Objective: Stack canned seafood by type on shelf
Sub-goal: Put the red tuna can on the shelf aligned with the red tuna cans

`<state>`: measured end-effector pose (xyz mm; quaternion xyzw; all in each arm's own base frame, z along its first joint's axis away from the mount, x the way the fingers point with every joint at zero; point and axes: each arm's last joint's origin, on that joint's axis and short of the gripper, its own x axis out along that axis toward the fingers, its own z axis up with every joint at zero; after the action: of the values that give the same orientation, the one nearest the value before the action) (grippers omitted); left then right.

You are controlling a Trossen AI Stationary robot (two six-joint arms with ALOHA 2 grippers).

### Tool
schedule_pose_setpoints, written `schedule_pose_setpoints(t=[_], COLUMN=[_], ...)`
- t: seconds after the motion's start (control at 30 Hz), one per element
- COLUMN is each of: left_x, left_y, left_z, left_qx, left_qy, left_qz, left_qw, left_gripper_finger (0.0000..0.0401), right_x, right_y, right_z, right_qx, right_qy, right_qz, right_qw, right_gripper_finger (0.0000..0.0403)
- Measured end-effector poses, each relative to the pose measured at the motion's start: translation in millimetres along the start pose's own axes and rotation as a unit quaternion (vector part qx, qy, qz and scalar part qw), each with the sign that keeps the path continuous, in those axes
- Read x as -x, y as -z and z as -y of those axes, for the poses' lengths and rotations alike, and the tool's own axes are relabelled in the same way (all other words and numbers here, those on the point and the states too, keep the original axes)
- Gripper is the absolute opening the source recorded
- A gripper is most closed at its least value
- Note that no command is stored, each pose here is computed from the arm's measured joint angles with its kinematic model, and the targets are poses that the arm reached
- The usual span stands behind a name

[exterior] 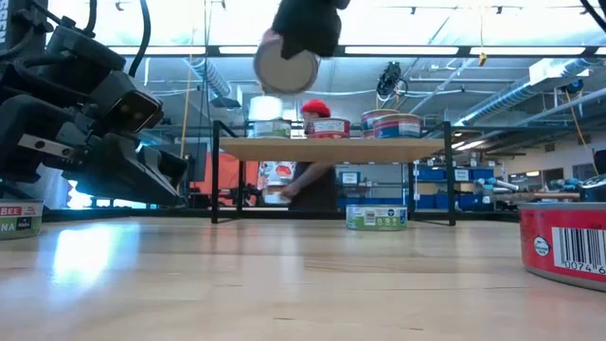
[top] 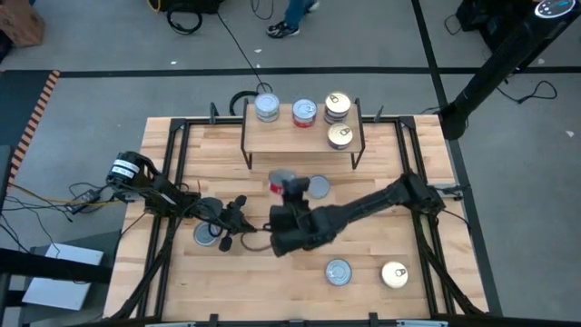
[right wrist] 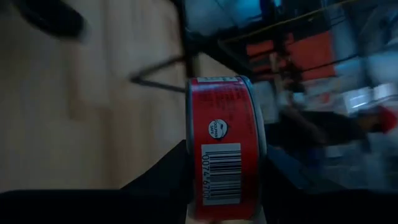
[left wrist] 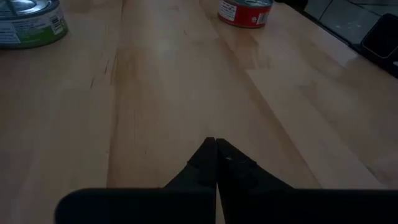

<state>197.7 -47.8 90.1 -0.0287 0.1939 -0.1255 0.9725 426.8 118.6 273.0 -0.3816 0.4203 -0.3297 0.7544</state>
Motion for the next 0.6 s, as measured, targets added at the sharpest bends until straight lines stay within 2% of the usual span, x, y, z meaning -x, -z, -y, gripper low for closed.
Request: schedule_pose_setpoints(t=[0.1,0.3,0.47,0.6], left_x=[0,0,0,0], left_y=[0,0,0,0], left_z=[0,0,0,0], left_qx=[0.0,0.0,0.0,0.0], left_qy=[0.0,0.0,0.0,0.0], left_qz=[0.0,0.0,-0.001,-0.002], left_qw=[1.0,1.0,1.0,1.0], left_gripper_finger=[0.0006,0.0006,0.0006,0.0006], right_x=[-25,-83,-120,-134], right_y=[3,20,37,45], right_z=[12,34,45,48], right_qx=[0.057,0.129,0.14,0.132], right_qy=[0.012,0.036,0.025,-0.003], right_qz=[-0.03,-0.105,-0.153,-0.167], right_qw=[0.998,0.985,0.978,0.977], right_gripper_finger=[0.0147,0.0147,0.0147,0.0147])
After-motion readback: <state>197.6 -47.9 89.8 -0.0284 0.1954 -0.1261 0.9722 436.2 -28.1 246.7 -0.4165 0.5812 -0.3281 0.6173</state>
